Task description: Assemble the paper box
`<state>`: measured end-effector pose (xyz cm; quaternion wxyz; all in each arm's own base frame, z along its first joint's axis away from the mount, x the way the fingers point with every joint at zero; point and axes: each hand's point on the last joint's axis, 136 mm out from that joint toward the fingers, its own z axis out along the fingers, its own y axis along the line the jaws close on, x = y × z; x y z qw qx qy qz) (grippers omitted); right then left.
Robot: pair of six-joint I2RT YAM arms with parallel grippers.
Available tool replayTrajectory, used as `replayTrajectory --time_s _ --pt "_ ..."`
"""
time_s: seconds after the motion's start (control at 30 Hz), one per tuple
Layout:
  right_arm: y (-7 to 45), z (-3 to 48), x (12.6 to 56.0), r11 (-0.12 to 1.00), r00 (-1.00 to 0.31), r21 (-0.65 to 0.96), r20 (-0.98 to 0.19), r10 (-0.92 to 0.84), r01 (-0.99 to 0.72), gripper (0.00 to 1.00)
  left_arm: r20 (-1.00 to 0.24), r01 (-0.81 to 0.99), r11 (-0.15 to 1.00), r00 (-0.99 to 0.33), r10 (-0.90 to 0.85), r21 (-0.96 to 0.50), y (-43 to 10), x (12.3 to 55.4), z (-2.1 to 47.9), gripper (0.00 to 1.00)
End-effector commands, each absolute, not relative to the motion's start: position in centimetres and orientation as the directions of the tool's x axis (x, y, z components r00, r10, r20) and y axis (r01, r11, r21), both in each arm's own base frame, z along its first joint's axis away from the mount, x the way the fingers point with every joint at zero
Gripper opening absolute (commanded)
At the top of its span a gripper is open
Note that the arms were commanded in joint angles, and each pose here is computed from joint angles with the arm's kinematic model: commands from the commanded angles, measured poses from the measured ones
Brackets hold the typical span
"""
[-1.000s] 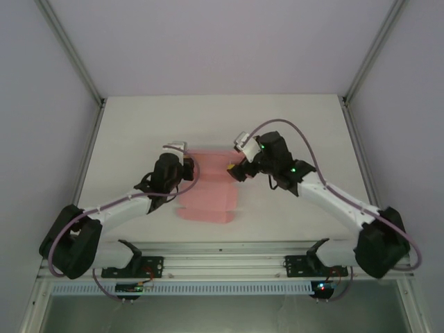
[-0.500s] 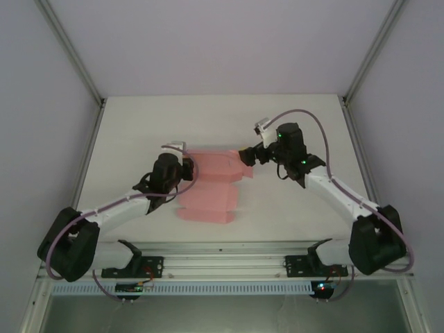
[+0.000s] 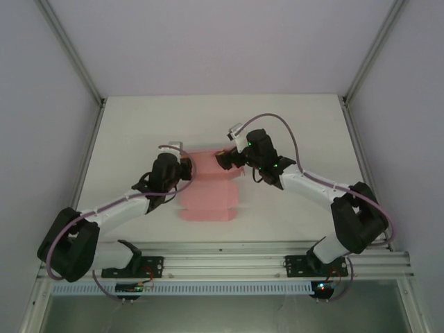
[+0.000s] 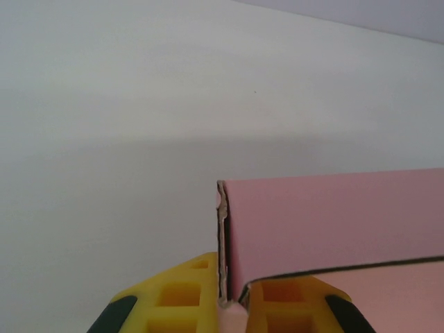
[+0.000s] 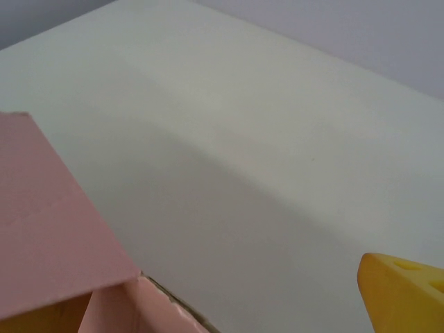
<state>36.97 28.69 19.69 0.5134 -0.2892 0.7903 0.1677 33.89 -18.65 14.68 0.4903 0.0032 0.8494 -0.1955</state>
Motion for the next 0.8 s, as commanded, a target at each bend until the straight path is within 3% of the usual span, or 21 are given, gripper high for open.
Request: replayTrajectory --time_s 0.0,0.23,0.47,0.77 --pt "27.7 22.9 37.5 0.848 -0.234 -0.045 -0.952 -0.197 -0.529 1.00 -0.839 0.227 0.896 -0.491 -0.234 -0.383 -19.5 33.8 17.0 0.00" --pt "22.7 20.5 32.9 0.866 -0.405 -0.052 -0.869 -0.284 -0.497 1.00 -0.826 0.089 0.924 -0.486 -0.286 -0.373 -16.4 34.0 16.2 0.00" --pt "20.8 16.9 28.1 0.836 -0.532 0.016 -0.778 -0.335 -0.549 1.00 -0.825 0.083 0.921 -0.481 -0.297 -0.380 -15.4 33.8 16.7 0.00" --pt "21.8 17.3 30.9 0.856 -0.508 0.063 -0.826 -0.244 -0.514 1.00 -0.824 0.150 0.910 -0.500 -0.268 -0.387 -16.6 33.5 16.6 0.00"
